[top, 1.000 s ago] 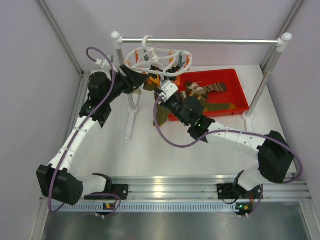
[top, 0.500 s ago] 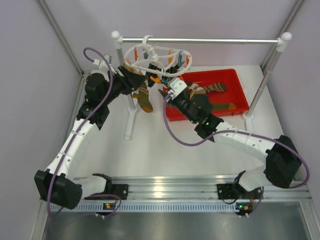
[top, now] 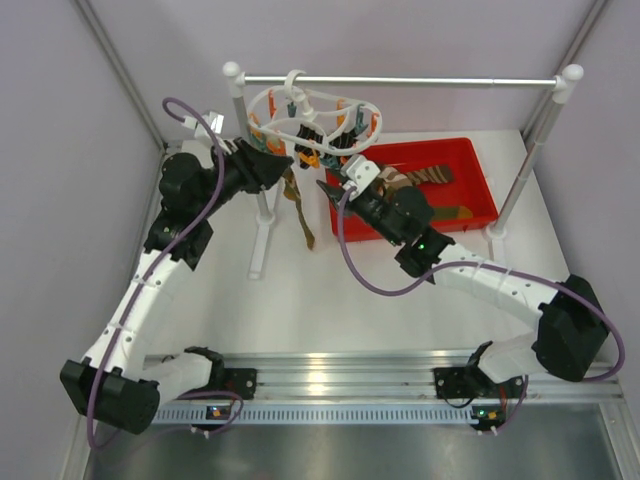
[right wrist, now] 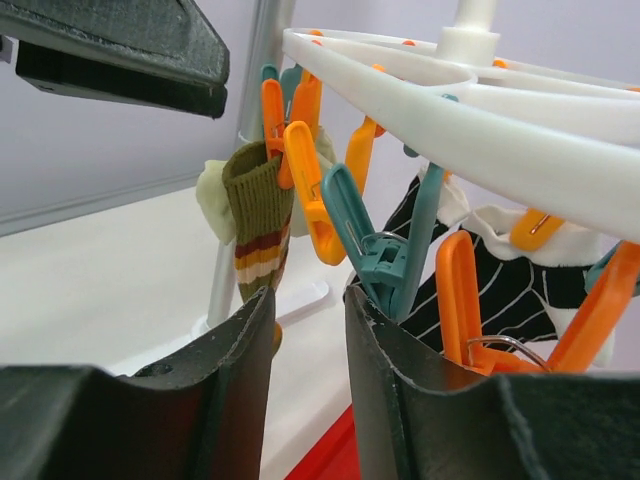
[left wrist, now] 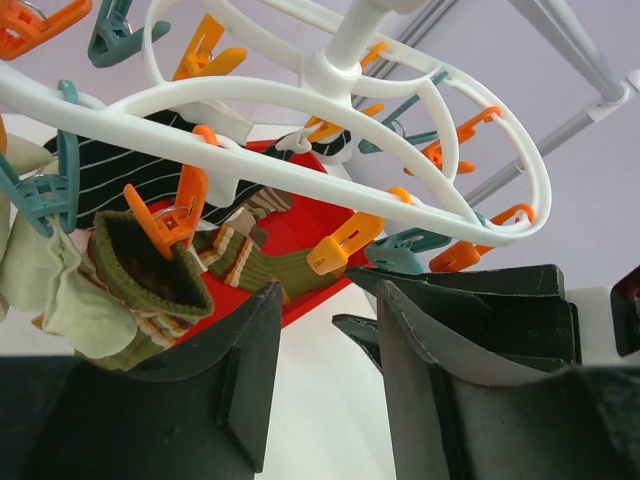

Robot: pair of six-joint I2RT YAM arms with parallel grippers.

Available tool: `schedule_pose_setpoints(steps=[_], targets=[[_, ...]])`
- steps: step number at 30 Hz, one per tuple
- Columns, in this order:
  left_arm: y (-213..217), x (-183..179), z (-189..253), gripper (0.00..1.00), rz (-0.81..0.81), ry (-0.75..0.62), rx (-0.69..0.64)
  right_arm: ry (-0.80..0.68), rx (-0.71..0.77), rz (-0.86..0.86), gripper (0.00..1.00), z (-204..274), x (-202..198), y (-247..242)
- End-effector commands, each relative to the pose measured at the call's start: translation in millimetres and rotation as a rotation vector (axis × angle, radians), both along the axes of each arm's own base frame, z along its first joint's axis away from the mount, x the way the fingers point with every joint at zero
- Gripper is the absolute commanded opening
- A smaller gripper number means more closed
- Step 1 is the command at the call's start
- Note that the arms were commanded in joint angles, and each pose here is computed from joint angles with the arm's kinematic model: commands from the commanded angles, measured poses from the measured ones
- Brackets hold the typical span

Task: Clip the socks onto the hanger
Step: Clamp the sock onto the hanger.

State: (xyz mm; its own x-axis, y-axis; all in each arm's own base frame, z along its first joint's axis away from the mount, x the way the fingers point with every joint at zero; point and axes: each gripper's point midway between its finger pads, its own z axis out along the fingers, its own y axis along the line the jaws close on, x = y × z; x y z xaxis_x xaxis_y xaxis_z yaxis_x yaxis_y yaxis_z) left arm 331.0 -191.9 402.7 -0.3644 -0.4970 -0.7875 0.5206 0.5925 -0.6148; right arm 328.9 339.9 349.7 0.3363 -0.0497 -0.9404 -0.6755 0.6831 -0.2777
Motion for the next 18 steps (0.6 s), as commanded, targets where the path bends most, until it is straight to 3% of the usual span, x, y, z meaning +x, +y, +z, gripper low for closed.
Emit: schedule_pose_setpoints(steps=[1, 18], targets=[[-9, -4, 11, 0.48, -0.025, -0.08, 0.045, -0.034, 0.058, 0.04, 0.34, 24, -10, -4], [-24, 19, 11, 0.51, 0.04, -0.042, 0.072, -0.041, 0.024, 0.159, 0.31, 25, -32, 6]])
